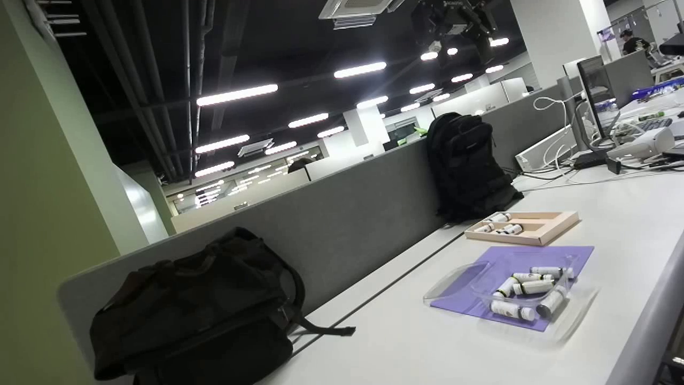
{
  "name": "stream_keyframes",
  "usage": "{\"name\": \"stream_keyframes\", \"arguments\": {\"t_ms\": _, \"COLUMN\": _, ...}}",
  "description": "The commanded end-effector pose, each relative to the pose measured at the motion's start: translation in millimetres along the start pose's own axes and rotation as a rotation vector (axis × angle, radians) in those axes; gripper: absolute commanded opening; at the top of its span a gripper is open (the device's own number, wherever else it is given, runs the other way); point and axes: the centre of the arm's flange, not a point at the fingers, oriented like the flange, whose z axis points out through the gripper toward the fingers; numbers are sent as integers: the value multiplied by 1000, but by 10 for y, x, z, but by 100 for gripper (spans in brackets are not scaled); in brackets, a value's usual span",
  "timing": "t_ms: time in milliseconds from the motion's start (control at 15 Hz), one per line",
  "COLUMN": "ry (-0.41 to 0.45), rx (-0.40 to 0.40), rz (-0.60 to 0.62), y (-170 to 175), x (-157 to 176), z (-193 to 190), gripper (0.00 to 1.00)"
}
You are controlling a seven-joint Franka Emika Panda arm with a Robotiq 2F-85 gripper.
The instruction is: Close the clear container
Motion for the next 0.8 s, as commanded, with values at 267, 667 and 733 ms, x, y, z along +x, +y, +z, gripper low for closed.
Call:
{"name": "stream_keyframes", "arguments": {"t_ms": 267, "ry": -15, "rx": 112, "rz": -82, "y": 773, "x": 902, "z": 212, "gripper": 100}}
{"name": "stream_keyframes", "arguments": {"t_ms": 667, "ry": -94, "rx": 232, "rz": 163, "y": 2172, "x": 1765, "z": 939, "gripper": 100}}
{"name": "stream_keyframes", "arguments": {"t_ms": 733, "ry": -106, "rx": 247, "rz": 217, "y": 2397, "x": 1900, "z": 1060, "gripper": 100}}
